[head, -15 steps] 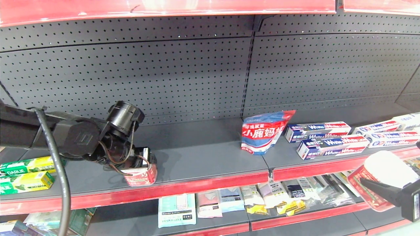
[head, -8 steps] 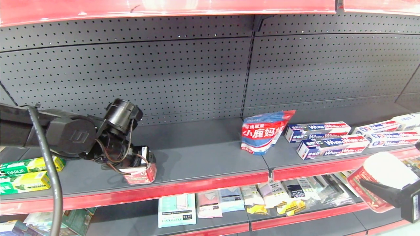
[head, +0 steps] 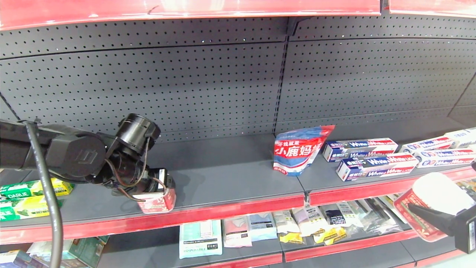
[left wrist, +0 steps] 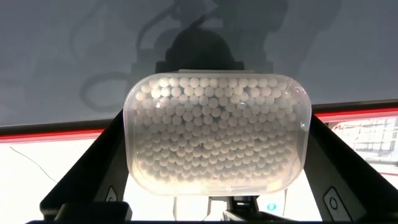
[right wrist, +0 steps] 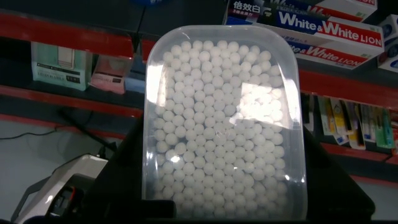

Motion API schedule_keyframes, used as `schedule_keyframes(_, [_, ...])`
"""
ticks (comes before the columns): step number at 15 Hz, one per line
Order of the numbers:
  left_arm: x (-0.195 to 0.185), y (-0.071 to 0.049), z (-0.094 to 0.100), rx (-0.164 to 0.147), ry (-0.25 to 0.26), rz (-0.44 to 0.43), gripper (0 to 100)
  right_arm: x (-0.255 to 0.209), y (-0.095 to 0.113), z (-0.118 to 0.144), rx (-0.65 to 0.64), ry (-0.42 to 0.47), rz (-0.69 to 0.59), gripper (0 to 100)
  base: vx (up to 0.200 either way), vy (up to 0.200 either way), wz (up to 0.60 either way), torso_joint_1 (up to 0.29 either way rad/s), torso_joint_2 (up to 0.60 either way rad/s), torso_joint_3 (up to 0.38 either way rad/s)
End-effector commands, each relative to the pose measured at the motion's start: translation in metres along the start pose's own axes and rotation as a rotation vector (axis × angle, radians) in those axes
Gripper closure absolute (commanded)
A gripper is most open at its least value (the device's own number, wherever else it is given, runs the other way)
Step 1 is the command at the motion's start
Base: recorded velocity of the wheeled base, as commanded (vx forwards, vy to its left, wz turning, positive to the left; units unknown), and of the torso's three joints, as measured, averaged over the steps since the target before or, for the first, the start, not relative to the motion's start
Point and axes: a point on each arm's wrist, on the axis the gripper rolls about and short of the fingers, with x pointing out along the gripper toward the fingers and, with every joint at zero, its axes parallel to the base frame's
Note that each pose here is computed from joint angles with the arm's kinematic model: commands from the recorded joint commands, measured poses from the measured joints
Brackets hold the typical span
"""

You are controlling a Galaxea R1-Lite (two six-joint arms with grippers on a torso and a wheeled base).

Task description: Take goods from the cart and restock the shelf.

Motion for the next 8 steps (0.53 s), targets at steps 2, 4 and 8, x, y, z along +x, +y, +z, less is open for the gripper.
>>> schedule_keyframes(2, [0.0036, 0.0004, -0.003, 0.002, 0.015, 0.005, 100, -0.0013, 0.0001, 0.0004, -0.002, -0.007, -0.001, 100, 0.0, 0.0, 0.0, 0.0, 0.0, 0.0])
schedule_keyframes(4, [0.0047, 0.0002, -0.0003, -0.003, 0.008, 0.004, 100, -0.0011, 0.0003, -0.0004, -0.001, -0.004, 0.0, 100, 0.0, 0.0, 0.0, 0.0, 0.0, 0.0])
schedule_keyframes(8, [0.0013, -0.0015, 0.0055, -0.026, -0.015, -0.006, 100, -0.0012, 0.0002, 0.0, -0.008, -0.005, -0.001, 100, 0.0, 0.0, 0.0, 0.0, 0.0, 0.0])
